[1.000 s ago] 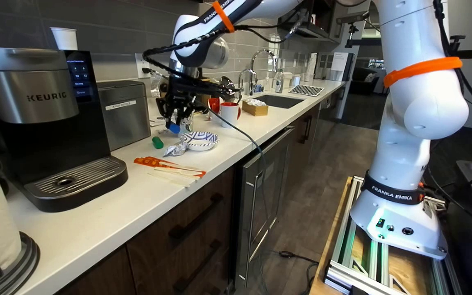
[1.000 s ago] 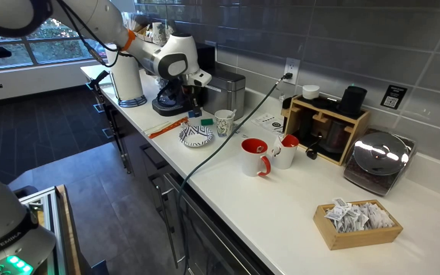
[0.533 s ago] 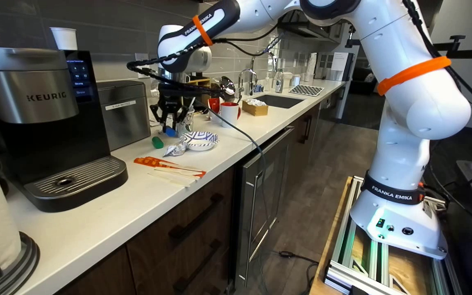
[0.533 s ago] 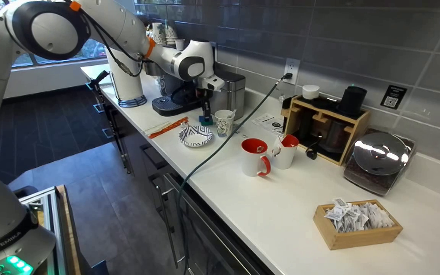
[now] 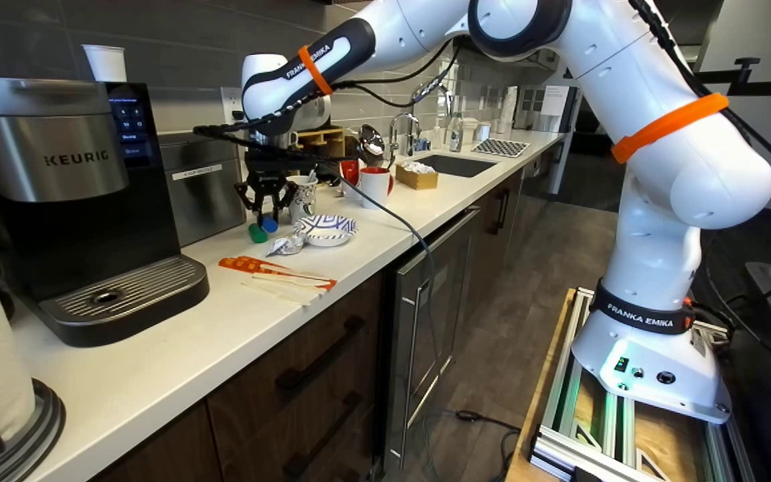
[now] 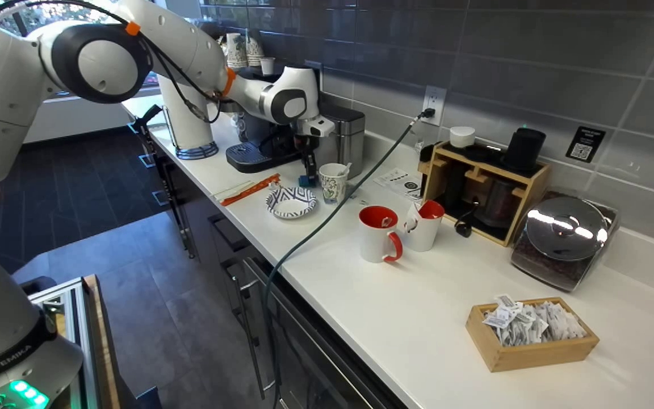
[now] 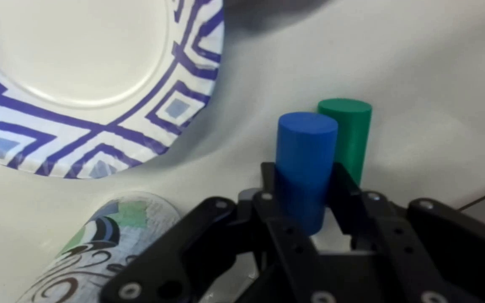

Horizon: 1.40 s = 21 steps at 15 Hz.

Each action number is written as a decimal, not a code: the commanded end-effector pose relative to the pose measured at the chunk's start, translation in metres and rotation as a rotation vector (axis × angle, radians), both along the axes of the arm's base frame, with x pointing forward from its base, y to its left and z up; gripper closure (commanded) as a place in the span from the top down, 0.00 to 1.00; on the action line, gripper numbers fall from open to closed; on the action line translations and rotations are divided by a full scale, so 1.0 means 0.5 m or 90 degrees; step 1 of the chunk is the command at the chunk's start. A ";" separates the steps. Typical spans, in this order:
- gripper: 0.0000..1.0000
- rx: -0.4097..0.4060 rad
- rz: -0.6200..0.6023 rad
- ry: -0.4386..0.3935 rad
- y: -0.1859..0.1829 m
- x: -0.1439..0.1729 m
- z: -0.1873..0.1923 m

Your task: Take the green and blue blocks out of the bowl and put them on the counter.

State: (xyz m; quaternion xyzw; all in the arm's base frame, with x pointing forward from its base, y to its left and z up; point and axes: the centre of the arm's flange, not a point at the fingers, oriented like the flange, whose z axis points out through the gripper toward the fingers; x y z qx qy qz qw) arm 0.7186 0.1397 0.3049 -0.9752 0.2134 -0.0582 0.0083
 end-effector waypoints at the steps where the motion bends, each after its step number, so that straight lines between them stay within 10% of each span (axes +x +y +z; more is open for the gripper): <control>1: 0.08 -0.031 -0.018 0.007 -0.005 -0.028 -0.009; 3: 0.08 -0.029 -0.020 0.011 -0.009 -0.027 -0.020; 4: 0.58 -0.027 -0.020 0.012 -0.009 -0.027 -0.022; 10: 0.95 -0.024 -0.017 -0.004 -0.017 -0.053 0.018; 21: 1.00 -0.018 0.274 0.026 0.043 -0.321 0.090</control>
